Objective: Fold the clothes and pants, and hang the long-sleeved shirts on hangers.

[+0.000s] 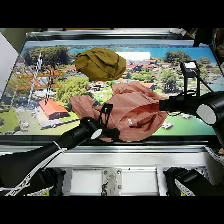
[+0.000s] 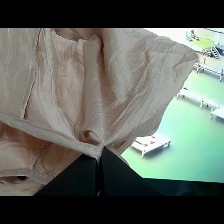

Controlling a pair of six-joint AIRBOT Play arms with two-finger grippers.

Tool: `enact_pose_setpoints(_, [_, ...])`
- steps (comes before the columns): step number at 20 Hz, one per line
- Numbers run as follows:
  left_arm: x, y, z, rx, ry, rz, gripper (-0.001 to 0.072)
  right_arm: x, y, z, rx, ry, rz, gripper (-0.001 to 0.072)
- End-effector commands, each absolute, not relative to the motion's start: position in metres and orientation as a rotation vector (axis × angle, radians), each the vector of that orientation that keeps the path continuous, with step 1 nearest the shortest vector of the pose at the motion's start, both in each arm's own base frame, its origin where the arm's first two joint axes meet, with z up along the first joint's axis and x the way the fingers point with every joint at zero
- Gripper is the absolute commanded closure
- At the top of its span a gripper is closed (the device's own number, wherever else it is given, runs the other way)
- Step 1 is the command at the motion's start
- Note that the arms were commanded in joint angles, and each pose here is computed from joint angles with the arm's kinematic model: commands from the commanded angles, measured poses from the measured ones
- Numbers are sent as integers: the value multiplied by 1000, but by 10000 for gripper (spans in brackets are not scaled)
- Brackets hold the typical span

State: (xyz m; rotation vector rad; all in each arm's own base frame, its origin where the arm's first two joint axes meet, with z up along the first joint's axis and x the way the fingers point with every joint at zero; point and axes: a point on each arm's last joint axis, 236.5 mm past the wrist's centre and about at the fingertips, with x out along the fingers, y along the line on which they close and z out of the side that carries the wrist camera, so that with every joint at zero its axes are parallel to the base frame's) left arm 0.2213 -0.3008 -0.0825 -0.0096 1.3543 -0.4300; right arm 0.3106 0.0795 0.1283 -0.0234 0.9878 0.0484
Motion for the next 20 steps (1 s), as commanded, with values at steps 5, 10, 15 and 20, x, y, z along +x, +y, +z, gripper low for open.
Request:
enact_pose_setpoints(5, [232,-286,-84,-28,1369,-379,154,310,80,129,-24,988,50,701])
enact_pose_setpoints(10, [220,-274,-103,-44,1415,-347,155,310,80,129,-24,987,49,701])
enact_pose_setpoints(15, [224,-268,-86,-39,1386,-356,699,310,80,129,-24,987,49,701])
enact_pose_setpoints(20, [273,-213,4,-91,1197,-299,699,313,80,144,-87,956,87,701])
